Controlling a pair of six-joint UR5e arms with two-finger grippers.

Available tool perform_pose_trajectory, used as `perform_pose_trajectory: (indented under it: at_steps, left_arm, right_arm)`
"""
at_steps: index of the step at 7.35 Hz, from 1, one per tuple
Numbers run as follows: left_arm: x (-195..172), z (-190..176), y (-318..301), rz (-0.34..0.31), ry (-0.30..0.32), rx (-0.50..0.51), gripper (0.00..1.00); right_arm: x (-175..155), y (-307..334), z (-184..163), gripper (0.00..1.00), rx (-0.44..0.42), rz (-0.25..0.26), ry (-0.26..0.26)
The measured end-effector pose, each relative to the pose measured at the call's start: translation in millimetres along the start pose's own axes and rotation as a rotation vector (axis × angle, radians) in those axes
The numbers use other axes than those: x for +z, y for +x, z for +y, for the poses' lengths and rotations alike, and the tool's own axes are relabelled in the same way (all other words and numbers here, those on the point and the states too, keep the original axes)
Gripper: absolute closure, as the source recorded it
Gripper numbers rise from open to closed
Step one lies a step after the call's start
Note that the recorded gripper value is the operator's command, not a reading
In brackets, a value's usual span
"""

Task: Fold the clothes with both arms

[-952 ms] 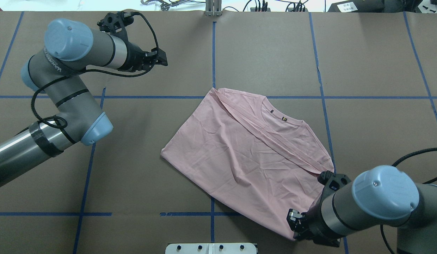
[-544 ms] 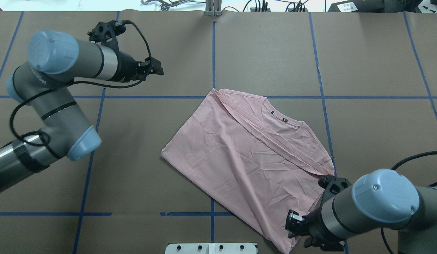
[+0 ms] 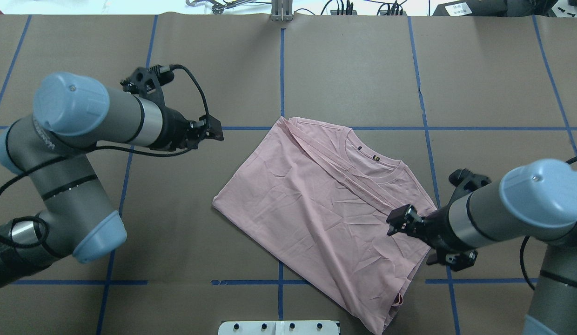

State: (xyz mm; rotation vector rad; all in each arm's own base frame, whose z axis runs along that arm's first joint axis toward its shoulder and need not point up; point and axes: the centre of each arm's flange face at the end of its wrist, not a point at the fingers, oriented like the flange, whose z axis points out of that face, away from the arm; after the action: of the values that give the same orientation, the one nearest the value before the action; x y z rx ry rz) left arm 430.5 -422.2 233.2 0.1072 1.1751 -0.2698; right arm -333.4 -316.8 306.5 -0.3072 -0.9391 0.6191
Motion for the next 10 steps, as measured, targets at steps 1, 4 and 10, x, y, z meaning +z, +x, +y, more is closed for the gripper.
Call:
perform_pose_trajectory:
  at_steps: [1, 4, 10]
  left_arm:
    - [7, 9, -3, -0.01, -0.017, -0.01, 0.29]
    - [38, 34, -13, -0.057, -0.061, -0.032, 0.29]
    - [89, 71, -31, -0.195, -0.058, -0.058, 0.31]
  right_arm:
    - [-7, -3, -12, 0.0, 0.011, -0.016, 0.021]
    - [-10, -5, -40, 0.0, 0.014, -0.02, 0.066]
    - [-8, -20, -68, 0.0, -0.049, -0.045, 0.176]
